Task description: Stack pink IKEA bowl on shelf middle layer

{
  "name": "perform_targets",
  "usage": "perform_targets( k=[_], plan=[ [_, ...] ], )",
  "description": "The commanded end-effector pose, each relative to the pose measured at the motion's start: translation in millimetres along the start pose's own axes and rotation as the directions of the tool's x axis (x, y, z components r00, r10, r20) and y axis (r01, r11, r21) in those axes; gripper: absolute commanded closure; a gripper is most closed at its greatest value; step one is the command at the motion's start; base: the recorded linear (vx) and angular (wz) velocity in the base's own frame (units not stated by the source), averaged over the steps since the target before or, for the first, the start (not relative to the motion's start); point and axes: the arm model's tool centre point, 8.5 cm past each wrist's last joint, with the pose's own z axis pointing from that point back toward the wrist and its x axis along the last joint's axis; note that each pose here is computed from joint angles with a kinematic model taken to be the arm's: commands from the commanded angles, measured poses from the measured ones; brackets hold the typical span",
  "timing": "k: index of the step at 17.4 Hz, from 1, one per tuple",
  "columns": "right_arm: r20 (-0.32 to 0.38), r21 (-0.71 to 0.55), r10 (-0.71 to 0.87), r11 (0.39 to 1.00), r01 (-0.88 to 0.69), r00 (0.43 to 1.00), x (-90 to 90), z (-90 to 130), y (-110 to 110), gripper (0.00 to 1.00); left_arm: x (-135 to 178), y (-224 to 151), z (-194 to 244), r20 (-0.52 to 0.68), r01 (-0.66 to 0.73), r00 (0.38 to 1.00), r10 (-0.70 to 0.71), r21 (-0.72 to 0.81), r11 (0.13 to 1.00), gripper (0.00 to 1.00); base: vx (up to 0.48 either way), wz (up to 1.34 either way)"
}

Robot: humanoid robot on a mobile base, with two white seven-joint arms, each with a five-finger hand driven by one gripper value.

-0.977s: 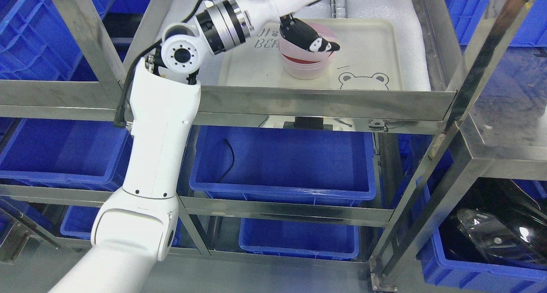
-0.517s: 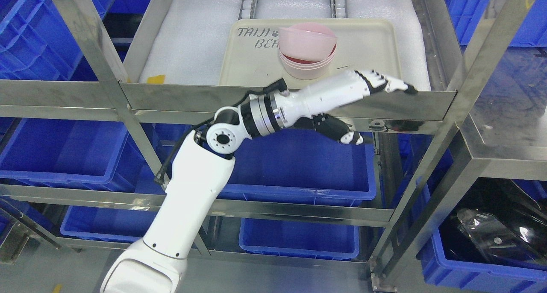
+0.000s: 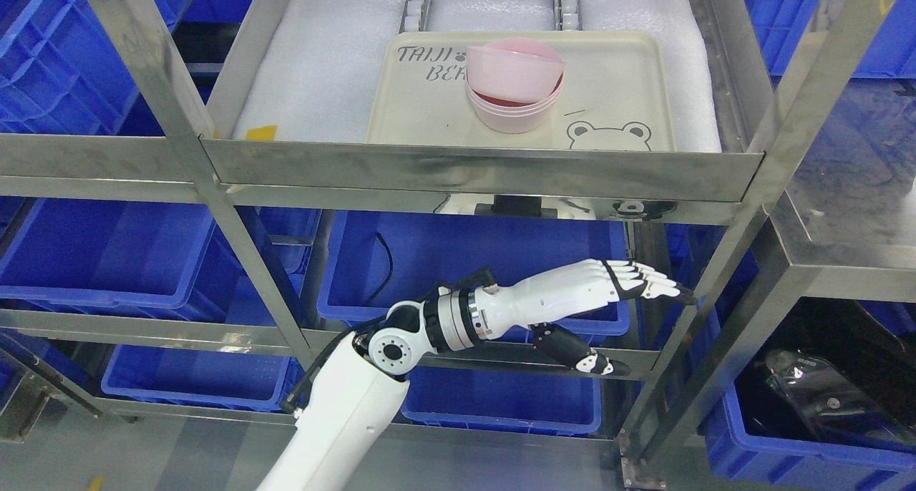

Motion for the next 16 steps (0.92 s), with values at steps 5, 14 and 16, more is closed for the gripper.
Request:
perform_targets(
  k=[5, 14, 16],
  plan=[
    [-0.007, -0.016, 0.002, 1.0, -0.002, 1.0, -9.9, 0, -10, 0.0, -55, -59, 161, -0.331, -0.081, 0.871, 0.364, 0.632, 0.77, 0.0, 0.0, 0.0],
    [-0.007, -0.016, 0.002, 1.0, -0.002, 1.0, -9.9, 0, -10, 0.0, -82, -32, 200, -0.341, -0.004, 0.741, 0.579, 0.859, 0.511, 0.0, -0.008, 0.03],
    [-0.007, -0.016, 0.001, 1.0, -0.001, 1.0, -9.9, 0, -10, 0.0, -82, -29, 203, -0.344, 0.003, 0.738, 0.581, 0.862, 0.506, 0.0, -0.072, 0.2]
  ],
)
